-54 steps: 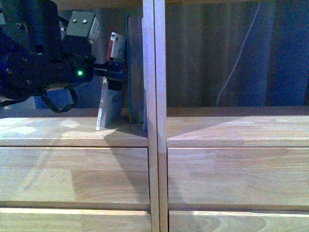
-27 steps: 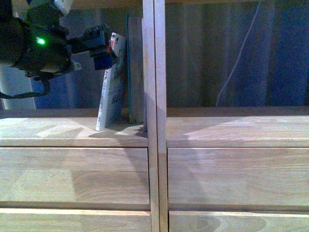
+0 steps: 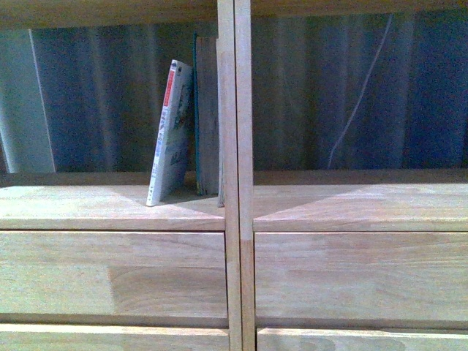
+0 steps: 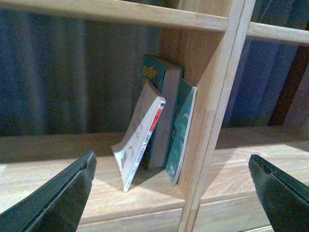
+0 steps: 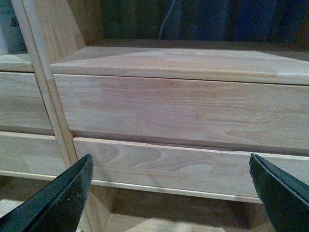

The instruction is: Organize books on shelf

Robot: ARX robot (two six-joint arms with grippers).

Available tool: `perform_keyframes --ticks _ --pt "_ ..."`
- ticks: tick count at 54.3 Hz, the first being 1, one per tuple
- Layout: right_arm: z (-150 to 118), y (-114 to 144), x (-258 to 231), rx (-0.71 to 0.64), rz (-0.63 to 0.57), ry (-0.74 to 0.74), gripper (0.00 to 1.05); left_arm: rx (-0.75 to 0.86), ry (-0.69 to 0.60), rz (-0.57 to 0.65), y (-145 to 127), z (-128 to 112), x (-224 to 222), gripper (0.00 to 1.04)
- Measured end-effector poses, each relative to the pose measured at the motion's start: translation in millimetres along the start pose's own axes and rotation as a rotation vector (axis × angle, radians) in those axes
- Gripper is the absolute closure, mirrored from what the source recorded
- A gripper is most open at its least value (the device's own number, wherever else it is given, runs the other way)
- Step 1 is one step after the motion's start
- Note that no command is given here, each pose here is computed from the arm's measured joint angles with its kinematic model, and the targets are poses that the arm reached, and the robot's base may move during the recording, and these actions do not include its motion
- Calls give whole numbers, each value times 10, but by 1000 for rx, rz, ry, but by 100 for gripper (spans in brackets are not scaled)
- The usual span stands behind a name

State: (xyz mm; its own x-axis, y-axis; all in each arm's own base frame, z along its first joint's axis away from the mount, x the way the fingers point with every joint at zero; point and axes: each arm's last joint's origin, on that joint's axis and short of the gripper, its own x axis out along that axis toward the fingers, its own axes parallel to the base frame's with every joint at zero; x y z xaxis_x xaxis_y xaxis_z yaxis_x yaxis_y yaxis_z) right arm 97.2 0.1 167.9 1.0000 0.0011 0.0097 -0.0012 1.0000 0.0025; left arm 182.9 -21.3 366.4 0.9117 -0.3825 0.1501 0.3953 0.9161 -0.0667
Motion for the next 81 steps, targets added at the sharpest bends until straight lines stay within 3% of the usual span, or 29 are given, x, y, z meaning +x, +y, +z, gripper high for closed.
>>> perform_keyframes --ticks 13,28,35,38,46,54,57,81 --pt "0 0 0 0 0 0 7 -1 29 0 -45 -194 -467 7" --pt "0 0 0 0 0 0 7 -33 97 23 -125 -596 -866 8" --pt "0 0 0 0 -1 0 7 45 109 322 -92 -903 -1012 27" --pt "0 0 0 0 0 0 7 64 105 391 -65 -1064 -1050 36" --pt "0 0 0 0 0 0 7 74 150 406 -27 -1475 -1093 62" --pt "0 0 0 0 0 0 7 82 139 404 -26 -1543 -1110 86" --pt "0 0 0 0 0 0 7 85 135 404 -25 -1575 -1119 101" --pt "0 0 0 0 0 0 7 87 139 404 -14 -1729 -1141 102"
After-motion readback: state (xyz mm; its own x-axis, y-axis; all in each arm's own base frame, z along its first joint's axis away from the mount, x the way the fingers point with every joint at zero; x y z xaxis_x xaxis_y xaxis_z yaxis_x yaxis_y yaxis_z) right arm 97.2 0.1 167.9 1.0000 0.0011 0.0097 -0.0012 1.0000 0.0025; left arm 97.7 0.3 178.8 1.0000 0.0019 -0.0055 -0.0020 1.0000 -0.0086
